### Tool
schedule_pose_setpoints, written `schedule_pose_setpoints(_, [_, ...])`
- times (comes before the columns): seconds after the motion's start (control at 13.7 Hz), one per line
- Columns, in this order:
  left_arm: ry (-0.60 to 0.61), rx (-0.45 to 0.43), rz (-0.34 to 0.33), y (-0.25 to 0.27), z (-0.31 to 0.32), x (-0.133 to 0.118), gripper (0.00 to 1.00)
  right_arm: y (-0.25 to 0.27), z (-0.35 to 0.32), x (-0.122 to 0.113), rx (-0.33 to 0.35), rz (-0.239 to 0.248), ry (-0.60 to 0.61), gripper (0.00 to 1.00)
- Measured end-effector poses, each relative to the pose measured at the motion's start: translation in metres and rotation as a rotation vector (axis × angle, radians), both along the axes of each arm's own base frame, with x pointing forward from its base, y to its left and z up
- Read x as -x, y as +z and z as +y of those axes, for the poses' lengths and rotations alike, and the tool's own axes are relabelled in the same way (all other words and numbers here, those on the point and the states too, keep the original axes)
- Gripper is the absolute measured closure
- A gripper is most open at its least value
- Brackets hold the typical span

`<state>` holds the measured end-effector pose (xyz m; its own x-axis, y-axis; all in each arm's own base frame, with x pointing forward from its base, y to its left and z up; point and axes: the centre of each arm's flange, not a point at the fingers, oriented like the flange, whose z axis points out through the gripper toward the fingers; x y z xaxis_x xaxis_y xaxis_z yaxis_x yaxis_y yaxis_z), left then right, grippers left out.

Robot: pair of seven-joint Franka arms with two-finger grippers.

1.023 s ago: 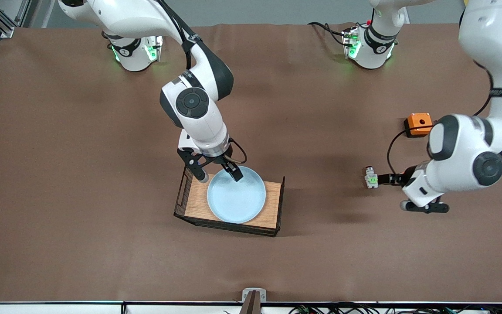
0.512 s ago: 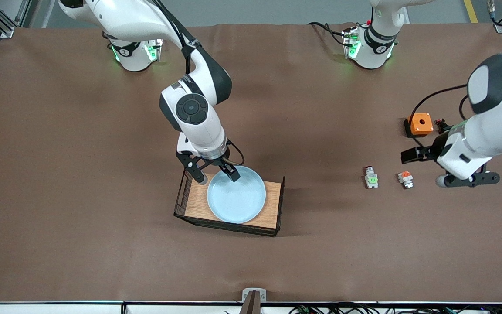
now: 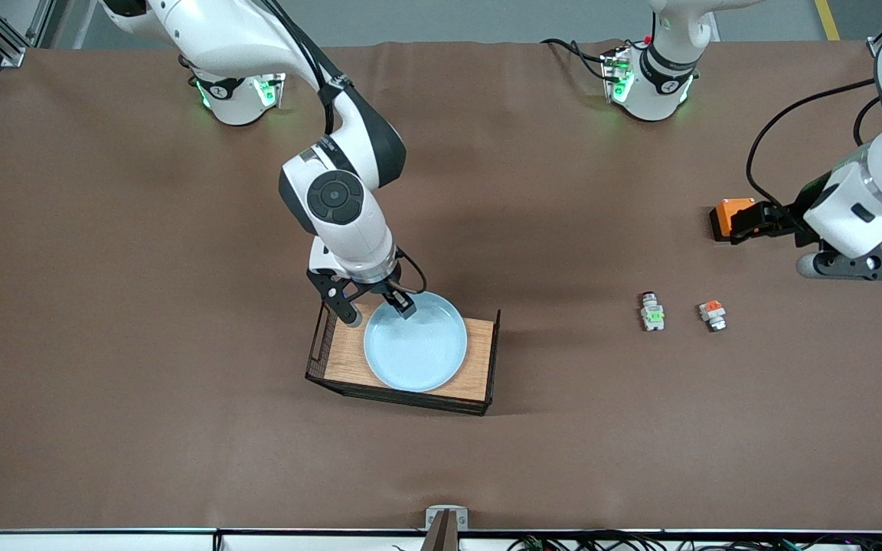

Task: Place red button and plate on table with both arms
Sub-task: 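Open the left gripper and withdraw while the right gripper grips the plate, then lift the blue plate off the tray with the right gripper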

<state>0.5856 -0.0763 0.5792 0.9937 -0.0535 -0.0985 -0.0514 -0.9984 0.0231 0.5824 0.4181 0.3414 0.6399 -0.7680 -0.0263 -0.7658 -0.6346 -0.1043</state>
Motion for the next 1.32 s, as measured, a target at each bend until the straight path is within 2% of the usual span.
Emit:
schedule_pose_setpoints(0.15, [-0.006, -0.006, -0.002, 0.013, -0.003, 0.010, 0.00, -0.001, 0.000, 0.000, 0.002, 0.000, 0.002, 0.35])
schedule_pose_setpoints(0.22, [-0.011, -0.010, -0.004, 0.019, -0.007, 0.015, 0.00, -0.001, 0.000, 0.000, 0.003, 0.000, 0.003, 0.43])
schedule_pose_setpoints(0.29, [-0.019, -0.014, -0.004, 0.025, -0.011, 0.020, 0.00, -0.001, 0.000, 0.000, 0.004, -0.001, 0.004, 0.43])
schedule_pose_setpoints(0.44, [-0.021, -0.025, -0.010, 0.037, -0.014, 0.029, 0.00, 0.000, 0.000, -0.001, 0.002, -0.006, 0.005, 0.57])
schedule_pose_setpoints(0.51, [-0.019, -0.028, -0.018, 0.043, -0.012, 0.034, 0.00, 0.000, 0.000, -0.001, 0.002, -0.006, 0.005, 0.57])
schedule_pose_setpoints(0.66, [-0.030, -0.030, -0.029, 0.055, -0.006, 0.046, 0.00, 0.002, 0.000, -0.001, 0.000, -0.009, 0.005, 0.76])
schedule_pose_setpoints(0.73, [-0.032, -0.032, -0.033, 0.060, -0.005, 0.053, 0.00, 0.002, 0.000, -0.001, 0.000, -0.009, 0.005, 0.81])
schedule_pose_setpoints(0.88, [-0.038, -0.032, -0.044, 0.068, -0.006, 0.067, 0.00, 0.002, -0.001, -0.002, -0.001, -0.010, 0.004, 0.85])
schedule_pose_setpoints(0.95, [-0.041, -0.029, -0.050, 0.072, -0.007, 0.072, 0.00, 0.005, -0.002, -0.004, -0.004, -0.015, 0.001, 0.94])
schedule_pose_setpoints(1.32, [-0.042, -0.024, -0.074, 0.077, -0.009, 0.075, 0.00, 0.010, -0.005, -0.006, -0.003, -0.011, -0.005, 0.96])
